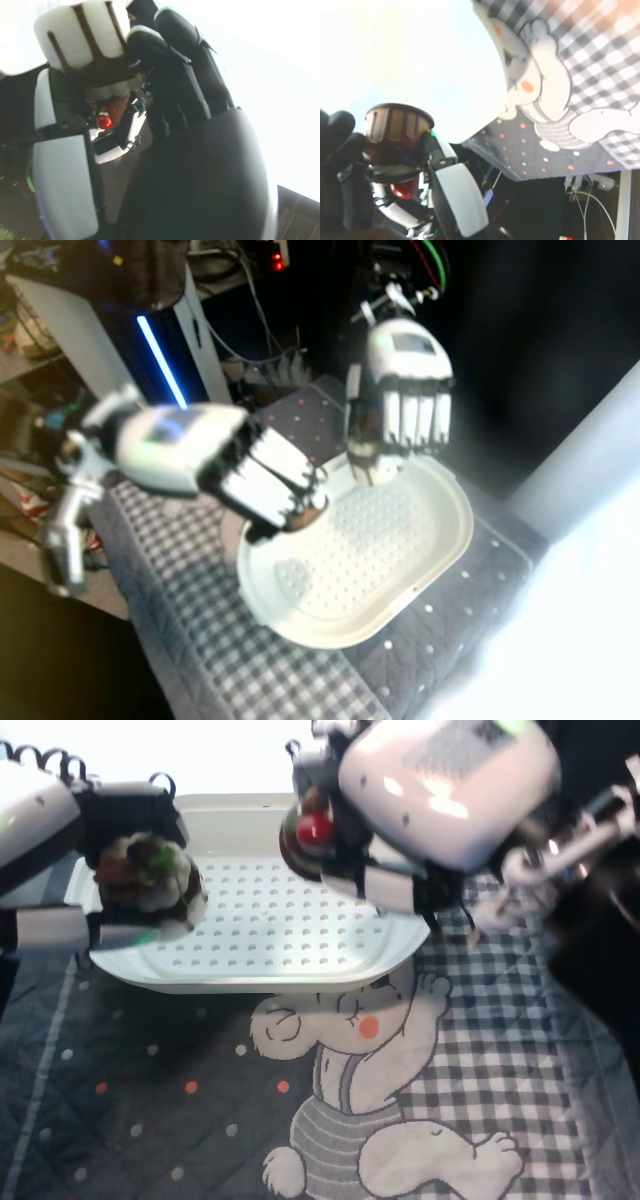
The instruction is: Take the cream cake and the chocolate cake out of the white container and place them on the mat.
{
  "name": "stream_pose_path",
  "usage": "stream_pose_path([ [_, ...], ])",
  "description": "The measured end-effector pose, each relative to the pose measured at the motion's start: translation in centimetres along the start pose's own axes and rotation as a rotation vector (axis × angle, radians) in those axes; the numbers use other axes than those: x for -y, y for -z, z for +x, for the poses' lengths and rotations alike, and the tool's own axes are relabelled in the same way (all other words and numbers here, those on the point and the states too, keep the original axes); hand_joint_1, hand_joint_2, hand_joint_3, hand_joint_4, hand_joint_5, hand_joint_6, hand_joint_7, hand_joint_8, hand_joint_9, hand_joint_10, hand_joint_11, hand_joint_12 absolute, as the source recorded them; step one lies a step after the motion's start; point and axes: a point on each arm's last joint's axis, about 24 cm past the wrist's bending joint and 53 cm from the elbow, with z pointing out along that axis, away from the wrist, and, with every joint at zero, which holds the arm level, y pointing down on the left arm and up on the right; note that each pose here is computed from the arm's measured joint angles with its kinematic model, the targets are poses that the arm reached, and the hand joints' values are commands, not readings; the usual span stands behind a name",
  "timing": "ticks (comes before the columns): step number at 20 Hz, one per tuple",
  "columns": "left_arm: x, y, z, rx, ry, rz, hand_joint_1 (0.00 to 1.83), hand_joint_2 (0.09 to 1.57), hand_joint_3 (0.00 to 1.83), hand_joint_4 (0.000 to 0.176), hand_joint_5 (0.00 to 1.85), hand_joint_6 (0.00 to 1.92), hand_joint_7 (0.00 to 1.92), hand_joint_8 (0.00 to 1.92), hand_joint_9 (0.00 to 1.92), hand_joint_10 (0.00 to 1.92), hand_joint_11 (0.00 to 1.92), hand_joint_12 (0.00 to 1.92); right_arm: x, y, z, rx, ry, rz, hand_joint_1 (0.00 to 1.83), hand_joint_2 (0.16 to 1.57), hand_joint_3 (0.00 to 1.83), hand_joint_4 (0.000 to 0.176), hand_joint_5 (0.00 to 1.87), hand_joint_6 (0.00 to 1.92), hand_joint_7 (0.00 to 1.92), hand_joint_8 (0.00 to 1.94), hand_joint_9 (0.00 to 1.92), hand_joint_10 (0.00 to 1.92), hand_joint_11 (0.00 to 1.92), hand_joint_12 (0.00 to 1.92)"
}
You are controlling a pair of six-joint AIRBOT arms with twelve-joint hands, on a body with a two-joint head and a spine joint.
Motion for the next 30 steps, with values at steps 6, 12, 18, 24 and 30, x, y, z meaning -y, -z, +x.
stream_pose_path([
  [6,4.2,1.7,1.0,-0.010,-0.014,0.098,1.33,1.21,0.00,0.000,0.64,1.28,0.77,1.27,0.89,1.40,0.72,1.31,-0.8,5.8,1.6,-0.044,-0.010,0.030,1.25,1.15,0.00,0.000,1.10,0.81,0.77,1.37,0.78,1.23,0.55,1.56],
  [12,6.1,3.9,4.9,-0.108,0.027,0.115,1.31,1.27,0.00,0.000,0.55,1.39,0.69,1.40,0.74,1.58,0.60,1.50,-2.6,8.0,3.7,-0.082,-0.105,0.035,1.23,1.17,0.00,0.000,1.04,0.95,0.70,1.41,0.66,1.33,0.48,1.63],
  [18,7.6,4.9,7.2,-0.183,0.063,0.141,1.31,1.31,0.00,0.000,0.48,1.47,0.65,1.46,0.66,1.71,0.50,1.66,-2.4,10.9,7.0,-0.188,-0.250,0.092,1.23,1.19,0.00,0.000,1.02,0.88,0.67,1.55,0.65,1.52,0.52,1.80],
  [24,8.0,5.8,10.7,-0.303,0.148,0.136,1.18,1.29,0.00,0.000,0.54,1.46,0.76,1.47,0.67,1.24,0.47,1.48,-2.3,12.9,9.0,-0.257,-0.332,0.139,1.23,1.18,0.00,0.000,1.03,0.90,0.67,1.50,0.65,1.37,0.44,1.65],
  [30,7.9,6.0,11.4,-0.327,0.158,0.131,0.66,1.05,0.00,0.000,0.59,0.20,0.60,0.28,0.40,0.82,0.20,1.47,-2.1,13.0,9.1,-0.259,-0.337,0.149,1.07,0.96,0.00,0.000,0.57,0.79,0.39,1.09,0.34,1.24,0.17,1.64],
])
